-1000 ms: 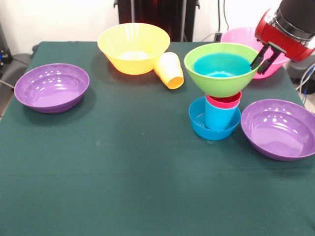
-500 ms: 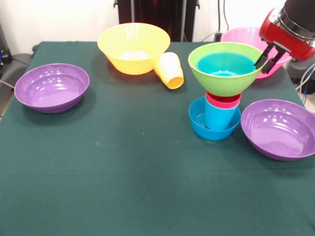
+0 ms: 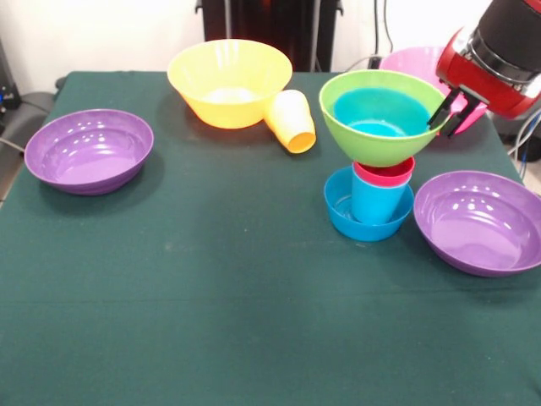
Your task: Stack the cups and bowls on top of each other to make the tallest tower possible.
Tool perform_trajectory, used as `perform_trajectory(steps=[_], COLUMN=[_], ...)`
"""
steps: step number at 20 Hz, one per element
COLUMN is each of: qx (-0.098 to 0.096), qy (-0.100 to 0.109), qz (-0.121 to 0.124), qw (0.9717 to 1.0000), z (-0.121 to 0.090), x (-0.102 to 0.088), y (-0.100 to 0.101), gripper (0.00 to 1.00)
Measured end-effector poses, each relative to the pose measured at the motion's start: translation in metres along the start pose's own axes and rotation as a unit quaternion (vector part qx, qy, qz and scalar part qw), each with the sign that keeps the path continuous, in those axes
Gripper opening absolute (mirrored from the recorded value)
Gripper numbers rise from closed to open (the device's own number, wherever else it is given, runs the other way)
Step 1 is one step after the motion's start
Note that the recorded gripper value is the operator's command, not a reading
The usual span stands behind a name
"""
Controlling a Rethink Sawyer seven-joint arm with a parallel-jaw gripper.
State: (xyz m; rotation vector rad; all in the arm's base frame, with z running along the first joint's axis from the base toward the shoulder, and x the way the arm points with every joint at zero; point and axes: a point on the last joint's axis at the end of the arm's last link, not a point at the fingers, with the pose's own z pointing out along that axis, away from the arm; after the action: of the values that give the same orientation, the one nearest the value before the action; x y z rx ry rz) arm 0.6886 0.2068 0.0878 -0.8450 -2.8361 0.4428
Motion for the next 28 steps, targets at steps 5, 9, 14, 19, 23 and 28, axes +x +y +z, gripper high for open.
perform_trajectory(steps=[5, 9, 14, 19, 23, 28], qx=[-0.001, 0.001, 0.002, 0.002, 0.002, 0.002], qy=[-0.007, -0.009, -0.010, -0.010, -0.009, -0.010], qz=[0.006, 0.010, 0.012, 0.012, 0.012, 0.012], qw=[1.0000, 0.9999, 0.9999, 0.9999, 0.9999, 0.9999], z=[-0.001, -0.001, -0.001, -0.001, -0.001, -0.001], x=[-0.014, -0.019, -0.021, -0.021, -0.020, -0.015], y=[-0.004, -0.008, -0.010, -0.010, -0.010, -0.012], gripper=[0.00, 0.00, 0.00, 0.00, 0.00, 0.00])
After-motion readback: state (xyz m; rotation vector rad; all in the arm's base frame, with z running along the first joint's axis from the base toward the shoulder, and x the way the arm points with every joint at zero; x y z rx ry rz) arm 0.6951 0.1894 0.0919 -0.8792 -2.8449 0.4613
